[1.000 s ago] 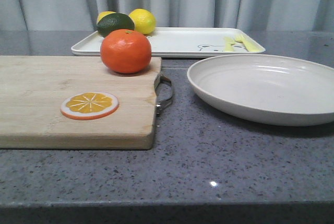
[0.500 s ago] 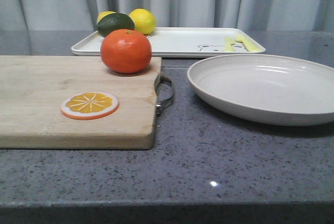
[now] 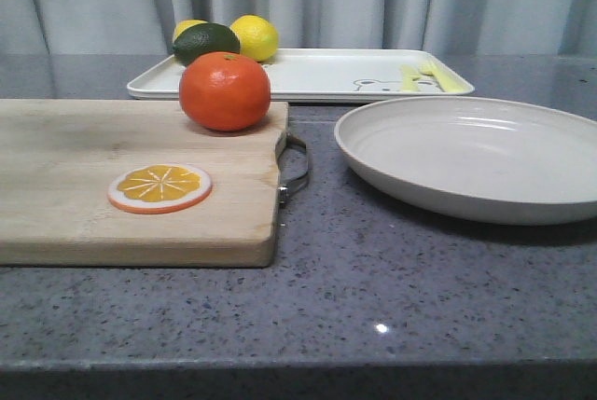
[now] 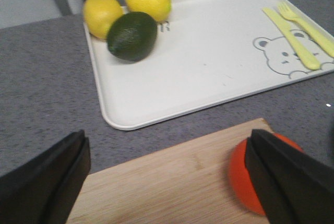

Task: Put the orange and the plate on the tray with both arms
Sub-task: 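Lower the left gripper over the orange and close on it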

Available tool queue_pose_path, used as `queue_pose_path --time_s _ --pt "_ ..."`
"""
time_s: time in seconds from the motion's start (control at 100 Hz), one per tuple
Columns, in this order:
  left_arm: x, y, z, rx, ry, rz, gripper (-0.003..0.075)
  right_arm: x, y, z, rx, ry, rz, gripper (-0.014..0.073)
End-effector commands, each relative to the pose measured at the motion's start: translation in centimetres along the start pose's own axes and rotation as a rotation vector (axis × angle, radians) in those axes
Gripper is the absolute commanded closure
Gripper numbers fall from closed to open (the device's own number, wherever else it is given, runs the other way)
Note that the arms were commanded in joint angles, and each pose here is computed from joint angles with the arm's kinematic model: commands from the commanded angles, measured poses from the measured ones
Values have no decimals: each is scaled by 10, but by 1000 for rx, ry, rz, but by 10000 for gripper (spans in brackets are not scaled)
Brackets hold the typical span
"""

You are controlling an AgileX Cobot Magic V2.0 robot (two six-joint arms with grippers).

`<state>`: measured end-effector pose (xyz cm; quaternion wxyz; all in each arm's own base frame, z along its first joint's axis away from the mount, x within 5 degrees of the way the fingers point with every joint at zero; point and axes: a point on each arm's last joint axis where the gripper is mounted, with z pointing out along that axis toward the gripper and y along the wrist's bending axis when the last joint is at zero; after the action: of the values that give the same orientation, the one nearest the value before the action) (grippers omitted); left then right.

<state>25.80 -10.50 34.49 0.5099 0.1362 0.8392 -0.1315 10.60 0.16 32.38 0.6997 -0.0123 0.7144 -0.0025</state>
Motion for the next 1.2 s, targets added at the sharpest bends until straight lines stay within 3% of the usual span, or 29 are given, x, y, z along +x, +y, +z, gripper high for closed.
queue_pose_path --time_s 0.0,0.21,0.52,1.19 --pt "-25 -16 4 61 -59 -23 133 -18 0 0 -2 -108 -9 661" --pt "-40 -36 43 152 140 -110 133 -18 0 0 -2 -108 -9 661" --pt "-50 -47 90 210 381 -120 133 -18 0 0 -2 -108 -9 661" --pt "-29 -52 119 246 550 -155 133 -18 0 0 -2 -108 -9 661"
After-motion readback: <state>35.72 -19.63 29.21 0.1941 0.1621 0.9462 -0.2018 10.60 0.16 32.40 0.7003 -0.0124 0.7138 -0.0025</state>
